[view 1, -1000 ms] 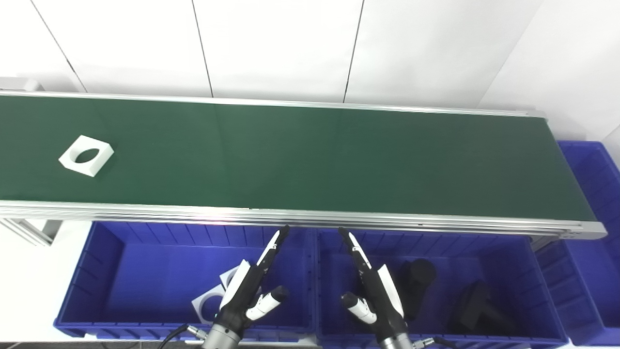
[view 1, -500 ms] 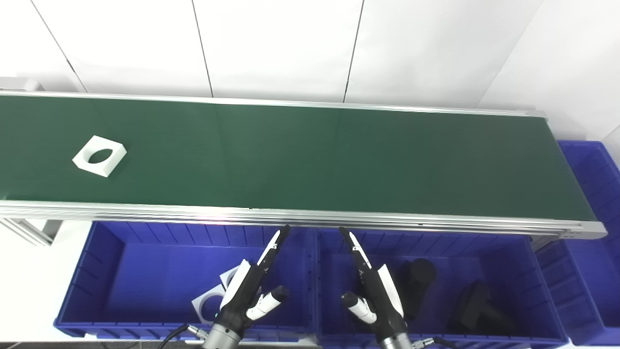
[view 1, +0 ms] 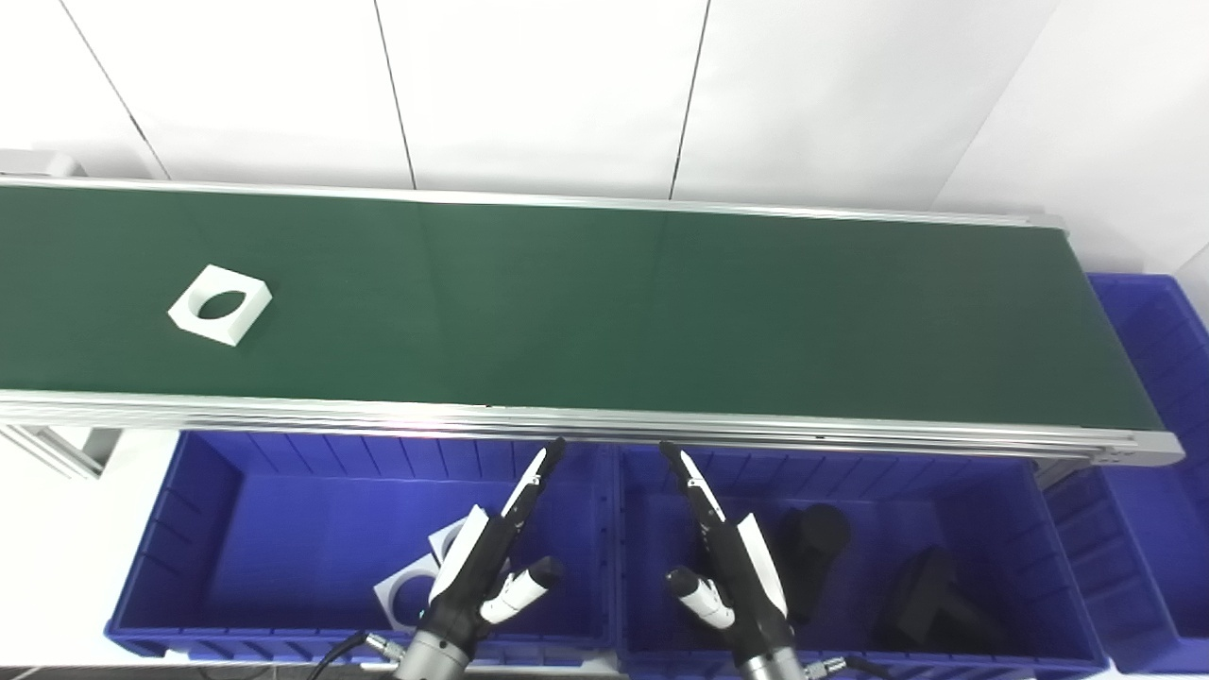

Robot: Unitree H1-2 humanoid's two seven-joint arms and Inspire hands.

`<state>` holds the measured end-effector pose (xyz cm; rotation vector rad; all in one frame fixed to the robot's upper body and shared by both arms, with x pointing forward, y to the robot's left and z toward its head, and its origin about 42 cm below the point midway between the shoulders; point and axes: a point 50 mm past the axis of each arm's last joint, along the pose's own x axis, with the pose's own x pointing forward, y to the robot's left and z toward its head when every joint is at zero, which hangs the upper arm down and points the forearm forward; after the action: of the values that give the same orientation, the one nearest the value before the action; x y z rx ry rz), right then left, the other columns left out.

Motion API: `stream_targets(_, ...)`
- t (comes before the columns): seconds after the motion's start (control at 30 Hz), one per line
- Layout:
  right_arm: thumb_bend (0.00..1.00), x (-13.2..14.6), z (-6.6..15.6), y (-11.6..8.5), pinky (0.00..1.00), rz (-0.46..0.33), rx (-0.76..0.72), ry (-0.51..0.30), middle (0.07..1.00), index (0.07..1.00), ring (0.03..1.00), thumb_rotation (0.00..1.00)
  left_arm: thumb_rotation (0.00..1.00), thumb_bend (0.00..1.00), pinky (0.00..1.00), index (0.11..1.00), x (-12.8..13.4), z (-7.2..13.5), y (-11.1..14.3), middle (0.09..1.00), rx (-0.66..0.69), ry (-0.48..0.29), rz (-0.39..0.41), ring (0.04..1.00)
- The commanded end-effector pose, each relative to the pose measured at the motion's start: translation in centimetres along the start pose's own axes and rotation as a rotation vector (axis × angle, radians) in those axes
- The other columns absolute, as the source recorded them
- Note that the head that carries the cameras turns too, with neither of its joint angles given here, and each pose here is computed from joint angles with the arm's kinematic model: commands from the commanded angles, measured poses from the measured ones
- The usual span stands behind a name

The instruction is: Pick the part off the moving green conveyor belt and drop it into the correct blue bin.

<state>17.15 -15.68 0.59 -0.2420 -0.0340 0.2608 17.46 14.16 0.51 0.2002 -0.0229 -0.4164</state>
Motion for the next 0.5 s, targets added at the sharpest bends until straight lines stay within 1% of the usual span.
stream_targets(0.0, 0.95, 0.62, 1.01, -0.02, 0.99, -0.002, 0.02, -0.079, 0.988, 0.972, 0.993, 1.0, 1.0, 0.86, 1.0, 0.989, 0.81, 0.75, 0.71, 1.0, 0.01, -0.066, 0.02, 1.0)
stream_targets(0.13, 0.95, 0.62, 0.98, -0.05, 1.0, 0.0, 0.019, -0.078, 0.991, 0.975, 0.996, 1.0, 1.0, 0.85, 1.0, 0.987, 0.8, 0.76, 0.73, 1.0, 0.011, -0.067, 0.019, 1.0)
stream_targets(0.23, 0.95, 0.64, 0.97, -0.08, 0.98, 0.0, 0.02, -0.077, 0.99, 0.974, 0.991, 1.0, 1.0, 0.85, 1.0, 0.99, 0.79, 0.79, 0.71, 1.0, 0.006, -0.067, 0.02, 1.0)
stream_targets(0.47, 0.94, 0.62, 0.97, -0.09, 0.98, 0.004, 0.027, -0.074, 0.993, 0.974, 0.994, 0.98, 1.0, 0.85, 1.0, 0.994, 0.88, 0.81, 0.78, 1.0, 0.014, -0.07, 0.015, 1.0)
